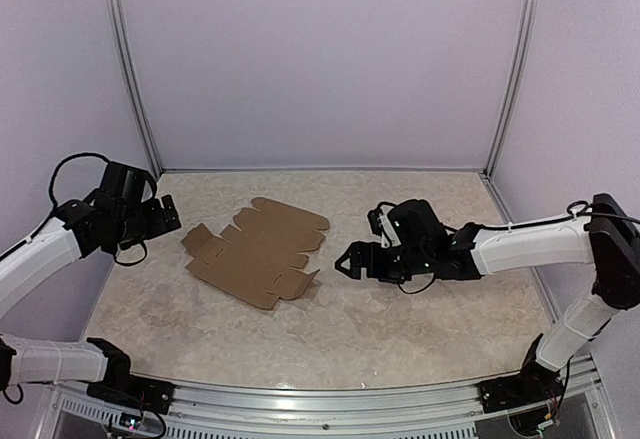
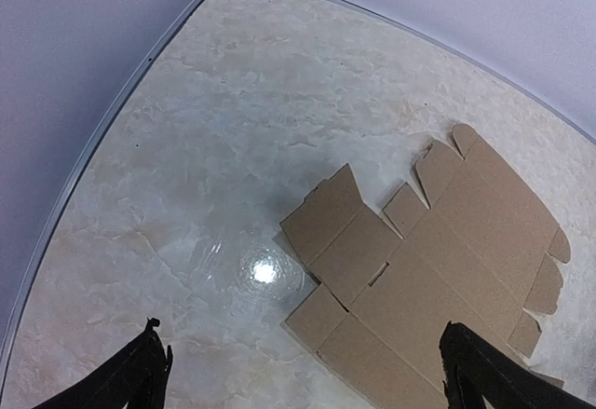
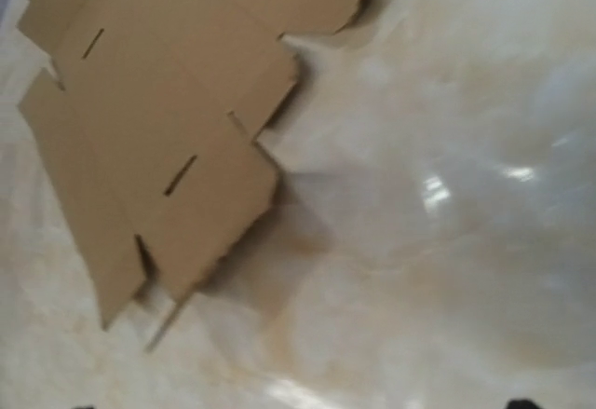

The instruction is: Fold the paper box

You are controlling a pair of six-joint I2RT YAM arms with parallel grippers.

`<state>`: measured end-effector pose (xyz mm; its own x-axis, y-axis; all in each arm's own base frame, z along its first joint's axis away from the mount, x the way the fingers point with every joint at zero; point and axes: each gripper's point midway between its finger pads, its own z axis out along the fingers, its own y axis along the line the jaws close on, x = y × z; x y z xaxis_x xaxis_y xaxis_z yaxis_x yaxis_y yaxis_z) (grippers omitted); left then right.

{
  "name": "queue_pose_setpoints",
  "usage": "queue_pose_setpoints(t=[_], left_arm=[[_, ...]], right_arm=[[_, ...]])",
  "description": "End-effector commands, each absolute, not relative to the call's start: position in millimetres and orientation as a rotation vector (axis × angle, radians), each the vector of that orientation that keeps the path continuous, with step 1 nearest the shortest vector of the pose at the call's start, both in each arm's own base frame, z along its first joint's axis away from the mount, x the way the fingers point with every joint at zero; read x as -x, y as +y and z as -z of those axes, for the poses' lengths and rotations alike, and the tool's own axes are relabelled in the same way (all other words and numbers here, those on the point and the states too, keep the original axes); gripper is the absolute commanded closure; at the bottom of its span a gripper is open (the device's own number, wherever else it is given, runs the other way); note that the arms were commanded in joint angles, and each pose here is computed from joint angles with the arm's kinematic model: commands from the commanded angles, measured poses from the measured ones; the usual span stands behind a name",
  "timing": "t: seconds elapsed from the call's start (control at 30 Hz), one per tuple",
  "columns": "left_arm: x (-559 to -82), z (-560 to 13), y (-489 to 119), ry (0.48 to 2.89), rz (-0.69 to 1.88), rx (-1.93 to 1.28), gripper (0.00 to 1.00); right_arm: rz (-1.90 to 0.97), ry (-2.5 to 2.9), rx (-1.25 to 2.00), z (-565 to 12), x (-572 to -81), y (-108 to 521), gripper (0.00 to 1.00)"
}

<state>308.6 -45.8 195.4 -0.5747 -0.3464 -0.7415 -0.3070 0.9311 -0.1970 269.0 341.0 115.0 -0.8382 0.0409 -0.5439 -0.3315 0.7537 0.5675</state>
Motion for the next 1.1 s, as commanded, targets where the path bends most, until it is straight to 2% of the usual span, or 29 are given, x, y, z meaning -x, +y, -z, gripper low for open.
queue_pose_setpoints(t=[0.0,0.3,0.5,0.93,1.07], left_arm=[[-306,-196,-51,2.218,0.123,0.449,0.01],[-295,-210,-69,2.217,0.274,0.393,0.01],[-286,-221,-66,2.195,0.286,0.37,0.01],[-276,-226,-57,2.182,0.239,0.355,0.01],[-276,-226,-55,2.181,0.226,0.355,0.01]], right_arm=[[-1.11,2.398,0.093,-126,-268,374,0.06],[-1.264,2.441,-0.118,-103,-275,413,0.09],[-1.33,2.467,-0.168,-89,-276,438,0.16],[-1.312,2.509,-0.191,-65,-275,454,0.43],[-1.312,2.513,-0.198,-61,-275,453,0.55]])
